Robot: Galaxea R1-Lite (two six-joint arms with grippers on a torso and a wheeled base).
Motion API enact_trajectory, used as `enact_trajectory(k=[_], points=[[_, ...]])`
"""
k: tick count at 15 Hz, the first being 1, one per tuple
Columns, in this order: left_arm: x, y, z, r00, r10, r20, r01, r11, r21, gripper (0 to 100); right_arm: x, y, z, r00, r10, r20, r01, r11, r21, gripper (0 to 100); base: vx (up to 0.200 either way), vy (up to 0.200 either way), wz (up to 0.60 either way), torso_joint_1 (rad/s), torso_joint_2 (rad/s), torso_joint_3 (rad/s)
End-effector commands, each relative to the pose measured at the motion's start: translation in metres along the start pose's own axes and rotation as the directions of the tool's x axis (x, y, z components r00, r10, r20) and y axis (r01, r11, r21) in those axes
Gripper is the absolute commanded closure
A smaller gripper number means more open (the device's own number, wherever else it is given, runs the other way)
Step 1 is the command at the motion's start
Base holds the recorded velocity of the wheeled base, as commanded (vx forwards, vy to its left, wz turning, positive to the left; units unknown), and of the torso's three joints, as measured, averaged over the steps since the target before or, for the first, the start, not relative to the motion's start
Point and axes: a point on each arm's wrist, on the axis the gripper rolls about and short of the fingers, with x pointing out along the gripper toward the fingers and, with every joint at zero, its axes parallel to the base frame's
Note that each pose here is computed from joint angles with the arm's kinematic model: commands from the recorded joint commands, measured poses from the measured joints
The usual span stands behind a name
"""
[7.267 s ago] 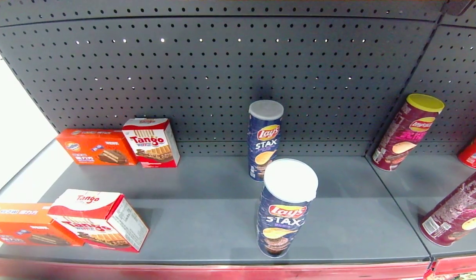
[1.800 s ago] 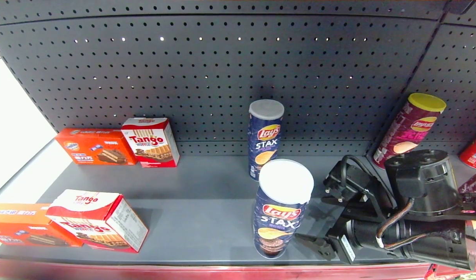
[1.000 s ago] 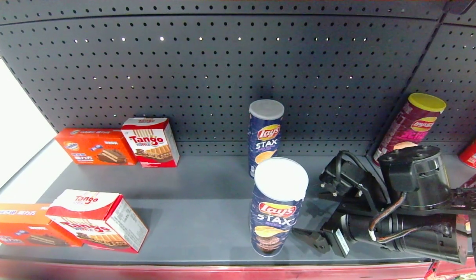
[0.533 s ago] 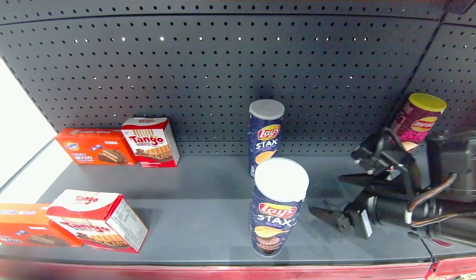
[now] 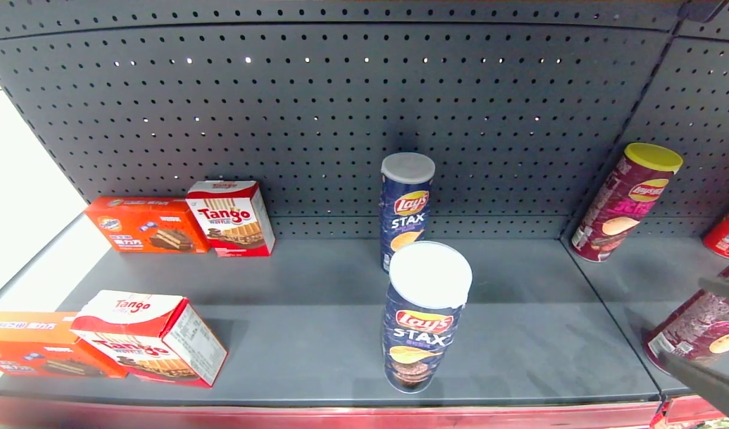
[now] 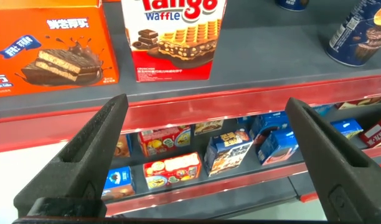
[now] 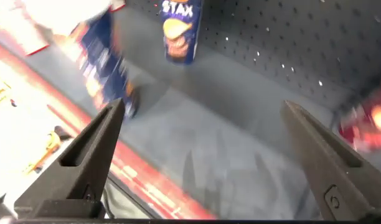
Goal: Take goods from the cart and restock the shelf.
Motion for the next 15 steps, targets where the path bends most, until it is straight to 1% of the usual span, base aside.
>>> enact_trajectory(k=[1,3,4,6,7,9,10,12,13,15], points=[[0.0,0.0,0.0,1.0,0.0,-0.001,0.0,1.0,0.0,0,-0.064,0.006,-0.057,0.997,-0.015,0.07,0.011,0.999,0.047,0,0.0,0.0,0.0,0.0,0.0,0.0],[0.0,0.0,0.0,1.0,0.0,-0.003,0.0,1.0,0.006,0,-0.076,0.009,-0.077,0.998,-0.044,0.042,0.041,0.996,0.08,0,0.0,0.0,0.0,0.0,0.0,0.0],[0.0,0.0,0.0,1.0,-0.002,-0.003,0.002,1.0,0.023,0,-0.082,0.012,-0.097,0.997,-0.082,-0.002,0.082,0.991,0.103,0,0.0,0.0,0.0,0.0,0.0,0.0],[0.0,0.0,0.0,1.0,0.0,-0.003,0.0,1.0,0.026,0,-0.086,0.019,-0.131,0.984,-0.162,-0.068,0.169,0.979,0.112,0,0.0,0.0,0.0,0.0,0.0,0.0],[0.0,0.0,0.0,1.0,0.0,-0.003,0.0,1.0,0.027,0,-0.086,0.022,-0.141,0.969,-0.228,-0.091,0.238,0.964,0.118,0,0.0,0.0,0.0,0.0,0.0,0.0],[0.0,0.0,0.0,1.0,0.001,-0.001,-0.001,1.0,0.026,0,-0.085,0.023,-0.139,0.911,-0.392,-0.129,0.408,0.903,0.135,0,0.0,0.0,0.0,0.0,0.0,0.0],[0.0,0.0,0.0,1.0,0.001,-0.001,-0.001,1.0,0.026,0,-0.085,0.025,-0.139,0.871,-0.472,-0.138,0.489,0.862,0.135,0,0.0,0.0,0.0,0.0,0.0,0.0],[0.0,0.0,0.0,1.0,0.001,-0.001,-0.001,1.0,0.028,0,-0.085,0.023,-0.14,0.795,-0.591,-0.138,0.606,0.783,0.141,0,0.0,0.0,0.0,0.0,0.0,0.0],[0.0,0.0,0.0,1.0,0.001,-0.001,-0.001,1.0,0.028,0,-0.085,0.021,-0.141,0.746,-0.653,-0.13,0.666,0.731,0.152,0,0.0,0.0,0.0,0.0,0.0,0.0],[0.0,0.0,0.0,1.0,-0.002,-0.001,0.002,1.0,0.026,0,-0.084,0.021,-0.141,0.737,-0.661,-0.142,0.676,0.721,0.154,0,0.0,0.0,0.0,0.0,0.0,0.0]])
